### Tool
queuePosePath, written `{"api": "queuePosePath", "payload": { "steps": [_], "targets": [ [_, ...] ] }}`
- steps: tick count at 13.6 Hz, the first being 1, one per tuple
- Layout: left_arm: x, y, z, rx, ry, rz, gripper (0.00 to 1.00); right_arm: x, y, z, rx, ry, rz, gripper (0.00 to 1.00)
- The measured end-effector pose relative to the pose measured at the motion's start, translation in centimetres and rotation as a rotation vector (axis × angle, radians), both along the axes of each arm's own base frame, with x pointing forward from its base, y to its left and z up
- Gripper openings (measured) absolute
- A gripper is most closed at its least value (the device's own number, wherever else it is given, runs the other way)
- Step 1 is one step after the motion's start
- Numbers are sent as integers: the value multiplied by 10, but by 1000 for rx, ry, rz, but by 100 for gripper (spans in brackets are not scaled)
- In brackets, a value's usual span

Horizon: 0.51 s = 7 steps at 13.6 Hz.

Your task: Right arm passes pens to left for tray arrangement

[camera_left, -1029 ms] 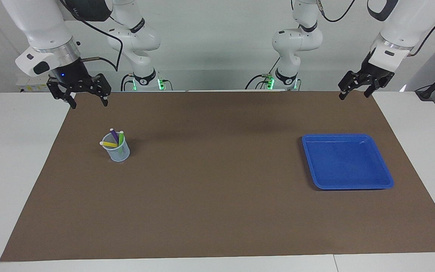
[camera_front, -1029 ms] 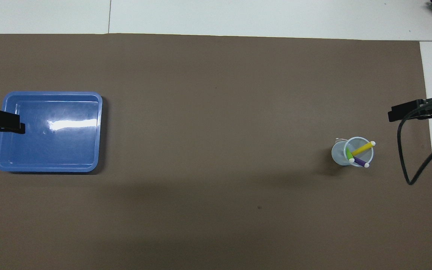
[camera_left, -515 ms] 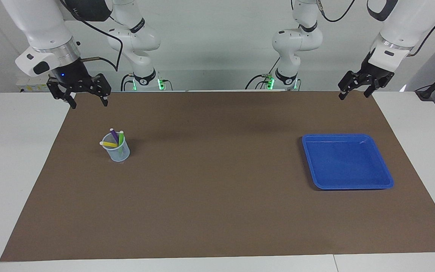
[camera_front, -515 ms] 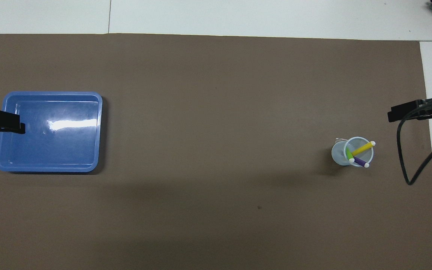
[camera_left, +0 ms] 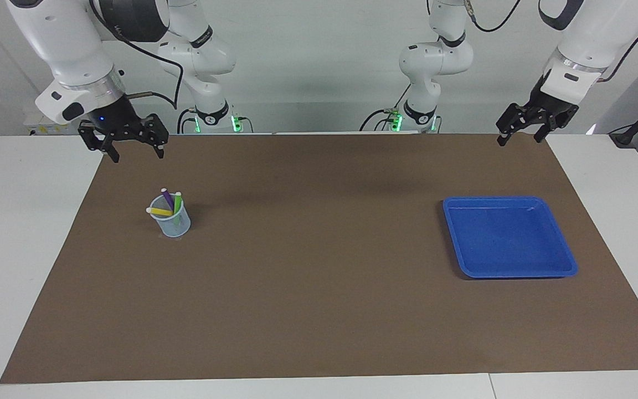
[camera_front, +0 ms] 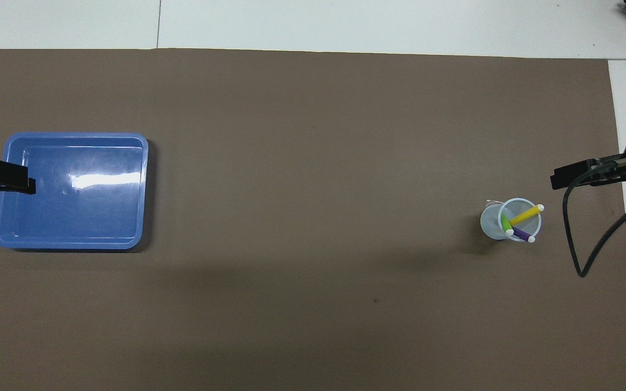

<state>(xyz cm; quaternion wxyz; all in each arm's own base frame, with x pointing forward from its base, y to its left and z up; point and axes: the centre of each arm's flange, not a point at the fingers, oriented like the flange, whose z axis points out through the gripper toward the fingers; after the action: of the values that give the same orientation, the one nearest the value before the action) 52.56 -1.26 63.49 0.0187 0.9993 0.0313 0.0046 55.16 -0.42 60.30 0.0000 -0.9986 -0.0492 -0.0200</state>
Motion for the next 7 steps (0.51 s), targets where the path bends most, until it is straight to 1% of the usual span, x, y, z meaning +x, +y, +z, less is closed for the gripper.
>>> {"api": "queuePosePath", "payload": {
  "steps": [1, 2, 3, 6, 7],
  "targets": [
    [0, 0, 0, 0, 3, -1, 100, -2, -2, -13, -1, -39, -4, 100],
    [-1, -1, -1, 0, 12, -3, 100, -7, -8, -30, -3, -67, -2, 100],
    [-2, -1, -2, 0, 20, -3, 100, -14, -16, -48, -6, -72, 12, 100],
    [-3, 1, -2, 0, 24, 0, 100, -32, -34, -81, -6, -30, 6, 100],
    [-3, 1, -2, 0, 24, 0, 100, -35, -39, -90, -4, -13, -5, 92]
  ]
}}
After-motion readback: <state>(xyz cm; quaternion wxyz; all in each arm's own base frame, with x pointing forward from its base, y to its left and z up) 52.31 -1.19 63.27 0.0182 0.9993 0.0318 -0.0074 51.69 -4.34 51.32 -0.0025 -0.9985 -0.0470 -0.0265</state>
